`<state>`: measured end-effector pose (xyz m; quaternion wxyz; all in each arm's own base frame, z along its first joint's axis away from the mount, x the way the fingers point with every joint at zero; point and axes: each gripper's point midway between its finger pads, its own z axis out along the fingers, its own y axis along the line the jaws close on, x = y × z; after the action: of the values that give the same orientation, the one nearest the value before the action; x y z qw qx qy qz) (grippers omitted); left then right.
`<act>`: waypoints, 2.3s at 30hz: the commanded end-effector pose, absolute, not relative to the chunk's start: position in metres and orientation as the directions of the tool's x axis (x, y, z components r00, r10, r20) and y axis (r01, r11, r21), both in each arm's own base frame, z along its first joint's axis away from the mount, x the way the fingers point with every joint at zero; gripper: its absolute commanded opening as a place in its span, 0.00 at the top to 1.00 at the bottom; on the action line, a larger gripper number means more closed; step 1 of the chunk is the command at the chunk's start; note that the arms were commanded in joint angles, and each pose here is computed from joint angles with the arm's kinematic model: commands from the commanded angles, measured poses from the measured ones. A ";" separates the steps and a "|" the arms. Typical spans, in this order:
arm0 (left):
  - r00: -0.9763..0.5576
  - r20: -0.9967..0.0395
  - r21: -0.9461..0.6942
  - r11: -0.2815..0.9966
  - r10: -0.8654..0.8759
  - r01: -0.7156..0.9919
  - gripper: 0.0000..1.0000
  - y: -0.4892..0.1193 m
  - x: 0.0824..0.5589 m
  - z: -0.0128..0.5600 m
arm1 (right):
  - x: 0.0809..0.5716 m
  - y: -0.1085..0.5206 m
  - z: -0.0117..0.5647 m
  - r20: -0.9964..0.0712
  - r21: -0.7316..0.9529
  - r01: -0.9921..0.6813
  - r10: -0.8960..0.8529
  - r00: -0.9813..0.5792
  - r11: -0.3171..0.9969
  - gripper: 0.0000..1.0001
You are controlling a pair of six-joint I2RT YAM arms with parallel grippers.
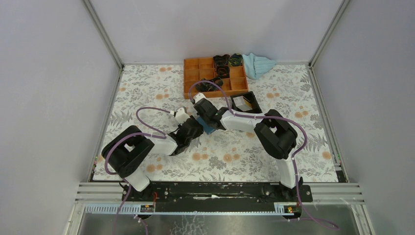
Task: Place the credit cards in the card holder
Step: Close the card holder at the center of the board.
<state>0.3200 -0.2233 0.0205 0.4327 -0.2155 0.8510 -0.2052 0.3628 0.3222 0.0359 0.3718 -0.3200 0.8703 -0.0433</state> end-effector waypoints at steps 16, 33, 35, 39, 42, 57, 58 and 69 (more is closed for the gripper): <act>-0.510 -0.651 -0.558 0.810 -0.562 -0.180 0.62 -0.226 0.326 0.024 | 0.374 0.330 0.073 -0.697 -0.293 -0.490 -0.534 -0.479 0.821 0.72; -0.511 -0.651 -0.559 0.810 -0.562 -0.179 0.62 -0.226 0.325 0.024 | 0.375 0.333 0.082 -0.713 -0.284 -0.490 -0.523 -0.467 0.824 0.74; -0.511 -0.650 -0.559 0.810 -0.562 -0.180 0.62 -0.226 0.325 0.024 | 0.375 0.334 0.083 -0.715 -0.282 -0.491 -0.522 -0.465 0.824 0.74; -0.510 -0.650 -0.560 0.809 -0.563 -0.179 0.62 -0.226 0.324 0.025 | 0.375 0.335 0.086 -0.720 -0.279 -0.490 -0.517 -0.462 0.826 0.72; -0.510 -0.650 -0.561 0.809 -0.563 -0.178 0.62 -0.226 0.325 0.025 | 0.376 0.335 0.085 -0.717 -0.278 -0.492 -0.519 -0.465 0.825 0.73; -0.510 -0.653 -0.558 0.811 -0.560 -0.176 0.62 -0.227 0.326 0.026 | 0.375 0.335 0.074 -0.689 -0.291 -0.502 -0.542 -0.481 0.815 0.83; -0.511 -0.653 -0.558 0.811 -0.559 -0.174 0.62 -0.228 0.326 0.027 | 0.375 0.335 0.073 -0.687 -0.294 -0.501 -0.545 -0.482 0.814 0.83; -0.508 -0.653 -0.561 0.809 -0.561 -0.173 0.62 -0.227 0.325 0.028 | 0.373 0.334 0.070 -0.677 -0.288 -0.500 -0.543 -0.497 0.817 0.85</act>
<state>0.3202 -0.2242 0.0201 0.4324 -0.2152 0.8508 -0.2071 0.3641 0.3241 0.0461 0.3766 -0.3164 0.8698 -0.0394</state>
